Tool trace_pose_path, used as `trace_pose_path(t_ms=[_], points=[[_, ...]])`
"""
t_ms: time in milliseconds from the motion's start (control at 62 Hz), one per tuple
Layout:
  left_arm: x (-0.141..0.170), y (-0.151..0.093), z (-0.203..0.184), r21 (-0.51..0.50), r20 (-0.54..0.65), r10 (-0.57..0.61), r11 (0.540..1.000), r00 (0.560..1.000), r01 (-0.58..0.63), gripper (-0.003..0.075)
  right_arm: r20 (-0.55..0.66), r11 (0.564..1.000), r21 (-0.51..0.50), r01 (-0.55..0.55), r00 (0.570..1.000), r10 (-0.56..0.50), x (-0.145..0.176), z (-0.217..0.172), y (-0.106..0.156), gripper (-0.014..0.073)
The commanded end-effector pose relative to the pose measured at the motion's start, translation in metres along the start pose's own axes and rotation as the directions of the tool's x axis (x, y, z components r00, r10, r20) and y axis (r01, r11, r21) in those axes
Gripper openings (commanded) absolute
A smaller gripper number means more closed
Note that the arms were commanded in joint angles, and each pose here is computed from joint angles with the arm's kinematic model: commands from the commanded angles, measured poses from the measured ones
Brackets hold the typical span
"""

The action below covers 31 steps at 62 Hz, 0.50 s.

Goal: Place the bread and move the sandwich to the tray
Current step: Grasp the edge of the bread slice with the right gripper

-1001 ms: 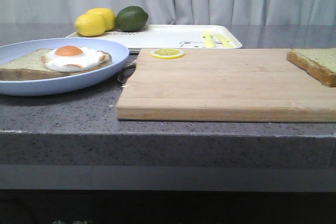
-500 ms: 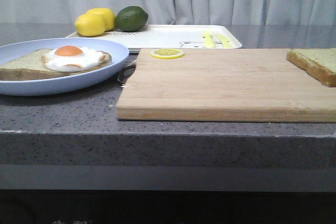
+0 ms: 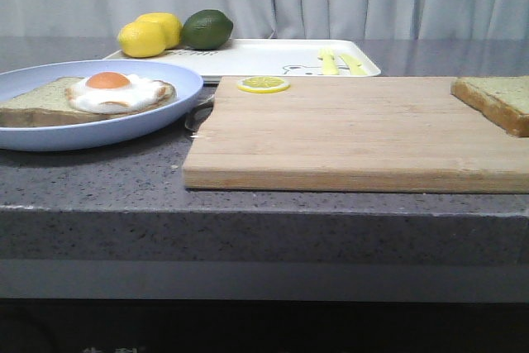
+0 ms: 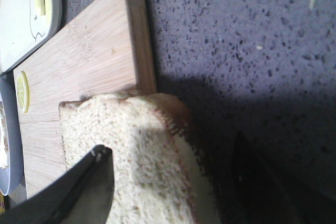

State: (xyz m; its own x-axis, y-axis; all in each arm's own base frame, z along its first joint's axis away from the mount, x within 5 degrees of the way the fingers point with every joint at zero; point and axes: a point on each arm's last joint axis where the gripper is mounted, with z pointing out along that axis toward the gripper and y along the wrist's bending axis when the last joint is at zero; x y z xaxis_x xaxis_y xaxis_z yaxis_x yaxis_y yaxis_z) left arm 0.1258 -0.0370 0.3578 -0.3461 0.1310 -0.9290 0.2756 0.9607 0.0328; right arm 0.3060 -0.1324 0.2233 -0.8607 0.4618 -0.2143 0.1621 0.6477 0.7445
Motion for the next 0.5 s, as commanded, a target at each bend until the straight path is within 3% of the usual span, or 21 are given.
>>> trace_pose_path(t_ms=[0, 242, 484], points=[[-0.0172, -0.0011, -0.0046, 0.011, 0.109, 0.002, 1.0, 0.994, -0.004, 0.0472, -0.03, 0.993, -0.106, 0.061, 0.997, -0.065, 0.0028, -0.0104, 0.0219, 0.0449], [-0.0172, -0.0011, -0.0046, 0.011, 0.109, 0.002, 1.0, 0.994, -0.004, 0.0472, -0.039, 0.991, -0.116, 0.06, 0.997, -0.065, 0.0037, -0.0106, 0.0228, 0.0214], [-0.0172, -0.0011, -0.0046, 0.011, 0.109, 0.002, 1.0, 0.994, -0.004, 0.0472, -0.038, 0.991, -0.117, 0.061, 0.997, -0.066, 0.0038, -0.011, 0.0234, 0.0181]])
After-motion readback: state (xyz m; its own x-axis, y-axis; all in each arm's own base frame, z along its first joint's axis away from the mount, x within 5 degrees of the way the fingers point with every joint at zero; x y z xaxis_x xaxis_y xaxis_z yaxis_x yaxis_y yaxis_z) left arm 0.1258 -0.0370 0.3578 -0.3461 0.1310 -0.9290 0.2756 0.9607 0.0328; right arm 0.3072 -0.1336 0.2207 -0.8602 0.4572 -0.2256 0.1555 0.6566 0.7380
